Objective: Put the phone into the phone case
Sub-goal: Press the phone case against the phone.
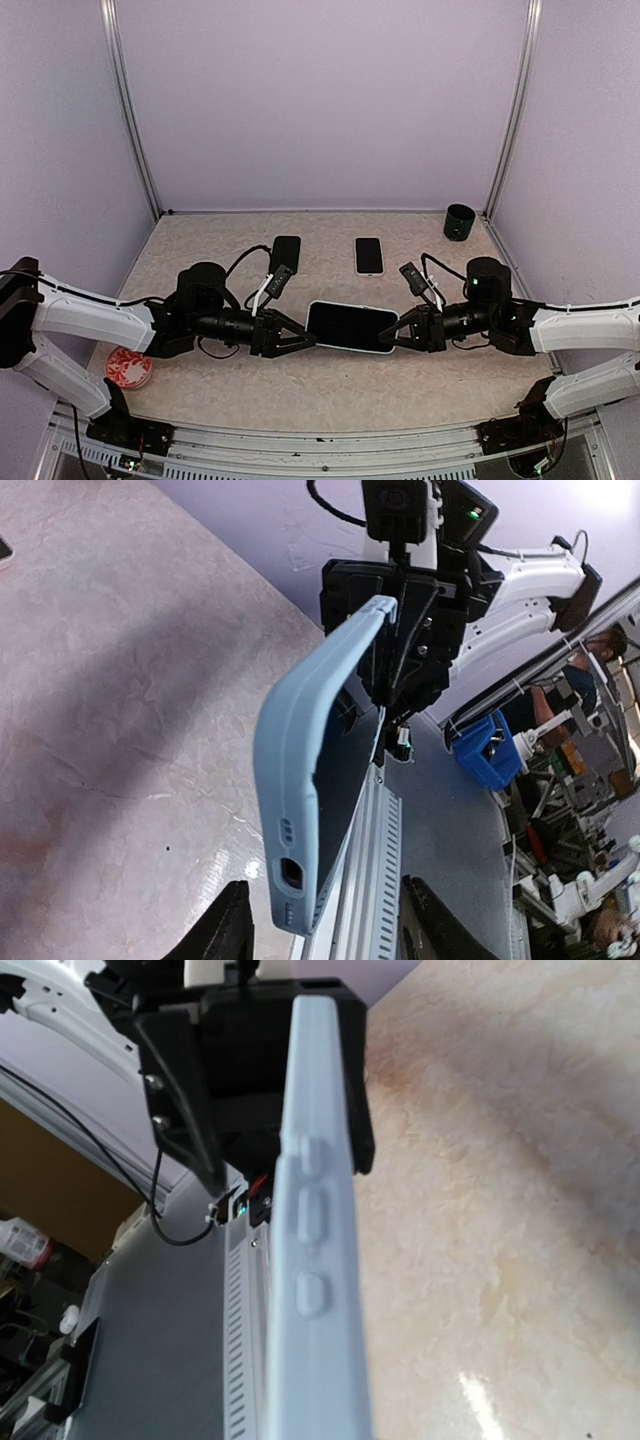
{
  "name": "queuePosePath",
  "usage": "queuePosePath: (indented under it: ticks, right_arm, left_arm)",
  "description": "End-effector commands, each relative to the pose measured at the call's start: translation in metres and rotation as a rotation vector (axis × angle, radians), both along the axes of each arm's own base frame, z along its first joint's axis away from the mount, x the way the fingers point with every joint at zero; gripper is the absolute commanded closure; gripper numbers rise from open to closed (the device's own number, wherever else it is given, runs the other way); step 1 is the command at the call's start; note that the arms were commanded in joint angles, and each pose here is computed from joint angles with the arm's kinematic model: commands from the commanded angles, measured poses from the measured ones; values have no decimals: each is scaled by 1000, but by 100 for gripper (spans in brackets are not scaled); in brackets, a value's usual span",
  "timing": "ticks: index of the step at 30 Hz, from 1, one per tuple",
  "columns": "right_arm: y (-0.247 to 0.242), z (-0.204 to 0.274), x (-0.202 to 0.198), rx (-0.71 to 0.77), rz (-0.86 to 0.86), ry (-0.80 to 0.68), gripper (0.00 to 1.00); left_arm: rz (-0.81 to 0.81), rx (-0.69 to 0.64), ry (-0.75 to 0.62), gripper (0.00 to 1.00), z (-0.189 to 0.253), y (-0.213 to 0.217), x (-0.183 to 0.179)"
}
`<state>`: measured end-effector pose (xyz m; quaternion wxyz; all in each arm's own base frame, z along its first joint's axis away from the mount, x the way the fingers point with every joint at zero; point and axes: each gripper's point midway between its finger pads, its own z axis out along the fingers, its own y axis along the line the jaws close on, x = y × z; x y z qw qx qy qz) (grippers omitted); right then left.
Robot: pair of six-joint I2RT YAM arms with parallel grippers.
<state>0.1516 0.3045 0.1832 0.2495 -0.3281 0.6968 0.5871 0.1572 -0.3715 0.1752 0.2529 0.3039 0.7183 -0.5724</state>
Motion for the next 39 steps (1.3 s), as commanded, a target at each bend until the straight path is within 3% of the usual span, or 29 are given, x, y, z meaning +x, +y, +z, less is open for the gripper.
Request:
queuePosePath:
  ticks: [1,3,6,14,20,24,26,30,32,39]
  right_arm:
    - [0,32,3,80,-2,-81,100]
    - [0,34,2,85,3,-82,100]
    - [0,35,0,89,11,-83,100]
    - [-9,31,-1,113,27,-79,100]
    - [-13,25,-1,120,41,-55,100]
    - [-13,25,1,122,42,-49,100]
    - [-12,26,1,125,42,-50,100]
    - [-12,32,2,131,39,-54,100]
    - [-12,34,3,131,33,-56,100]
    - [-11,39,4,136,30,-54,100]
  left_arm:
    - [-19,-29,-20,59,5,-5,-2]
    - [-21,-34,-15,72,4,-5,-1]
    - [-25,-50,-13,83,7,-6,-1]
    - [-82,-175,3,86,26,12,-10]
    - [-143,-309,6,81,52,28,-23]
    - [-144,-316,10,77,54,29,-23]
    - [-128,-304,12,71,52,28,-20]
    - [-36,-191,-8,45,34,21,-2]
    - [-1,-146,-35,37,29,19,2]
    - [42,-107,-20,33,18,11,8]
